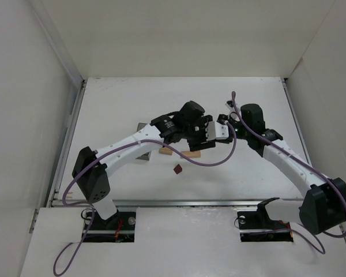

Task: Build the wood block tower

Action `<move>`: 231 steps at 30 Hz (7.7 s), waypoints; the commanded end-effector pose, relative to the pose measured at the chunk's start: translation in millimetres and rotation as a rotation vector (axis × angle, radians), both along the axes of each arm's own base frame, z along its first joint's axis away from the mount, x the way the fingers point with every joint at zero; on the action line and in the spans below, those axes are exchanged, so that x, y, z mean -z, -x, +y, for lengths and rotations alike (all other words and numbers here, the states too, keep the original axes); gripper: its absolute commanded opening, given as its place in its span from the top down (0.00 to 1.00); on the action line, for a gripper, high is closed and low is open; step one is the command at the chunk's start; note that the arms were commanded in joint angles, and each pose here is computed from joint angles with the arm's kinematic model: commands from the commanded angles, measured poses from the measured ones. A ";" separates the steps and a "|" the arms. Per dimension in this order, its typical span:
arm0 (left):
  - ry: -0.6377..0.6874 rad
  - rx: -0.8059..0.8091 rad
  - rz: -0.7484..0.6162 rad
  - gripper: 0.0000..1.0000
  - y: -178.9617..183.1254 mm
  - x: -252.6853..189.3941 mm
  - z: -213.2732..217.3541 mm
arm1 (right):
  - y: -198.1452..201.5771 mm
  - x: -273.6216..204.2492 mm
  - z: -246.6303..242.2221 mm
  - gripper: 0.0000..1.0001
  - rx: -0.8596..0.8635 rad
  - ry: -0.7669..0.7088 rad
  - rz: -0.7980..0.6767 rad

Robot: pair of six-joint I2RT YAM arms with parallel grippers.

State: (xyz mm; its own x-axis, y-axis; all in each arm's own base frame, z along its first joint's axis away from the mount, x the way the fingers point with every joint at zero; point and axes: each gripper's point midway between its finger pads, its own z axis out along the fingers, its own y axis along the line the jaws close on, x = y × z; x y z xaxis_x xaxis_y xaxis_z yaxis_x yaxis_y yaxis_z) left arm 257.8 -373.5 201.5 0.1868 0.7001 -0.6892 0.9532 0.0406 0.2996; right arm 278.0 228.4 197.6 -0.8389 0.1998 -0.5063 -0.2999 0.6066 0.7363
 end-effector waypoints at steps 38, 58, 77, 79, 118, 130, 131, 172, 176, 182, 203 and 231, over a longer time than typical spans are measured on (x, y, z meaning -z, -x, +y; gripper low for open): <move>-0.501 -0.167 0.301 1.00 -2.4 104.4 61.9 | 13.0 29.3 -166.7 0.04 0.695 0.594 0.142; -0.532 -0.208 0.328 1.00 -22.3 136.7 46.6 | 21.5 25.5 -186.9 0.04 0.762 0.659 0.140; -0.555 -0.220 0.270 1.00 -31.8 150.9 31.1 | 22.0 23.4 -187.0 0.04 0.764 0.654 0.133; -0.555 -0.220 0.270 1.00 -31.9 150.9 31.1 | 22.3 23.5 -185.4 0.04 0.758 0.648 0.135; -0.510 -0.192 0.258 0.53 -29.4 124.7 27.4 | 20.0 24.7 -185.2 0.04 0.754 0.648 0.125; -0.231 -0.224 0.203 0.41 -28.1 18.7 43.7 | 20.8 27.6 -181.0 0.04 0.721 0.643 0.124; -0.237 -0.228 0.202 0.41 -27.8 19.3 51.4 | 21.1 27.8 -179.1 0.04 0.713 0.636 0.127; -0.558 -0.080 0.210 0.78 -40.0 186.6 140.4 | 19.2 31.5 -175.6 0.04 0.682 0.642 0.131; -0.575 -0.128 0.202 1.00 -45.5 180.3 148.0 | 19.7 29.2 -175.8 0.04 0.684 0.636 0.124; -0.425 -0.305 0.241 1.00 -81.1 110.8 114.8 | 19.7 29.2 -175.8 0.04 0.684 0.636 0.124; -0.487 -0.201 0.262 1.00 -26.1 99.6 37.8 | 22.3 17.3 -178.1 0.04 0.704 0.614 0.082; -0.474 -0.163 0.268 1.00 -24.3 111.2 20.4 | 22.3 17.3 -178.1 0.04 0.704 0.614 0.082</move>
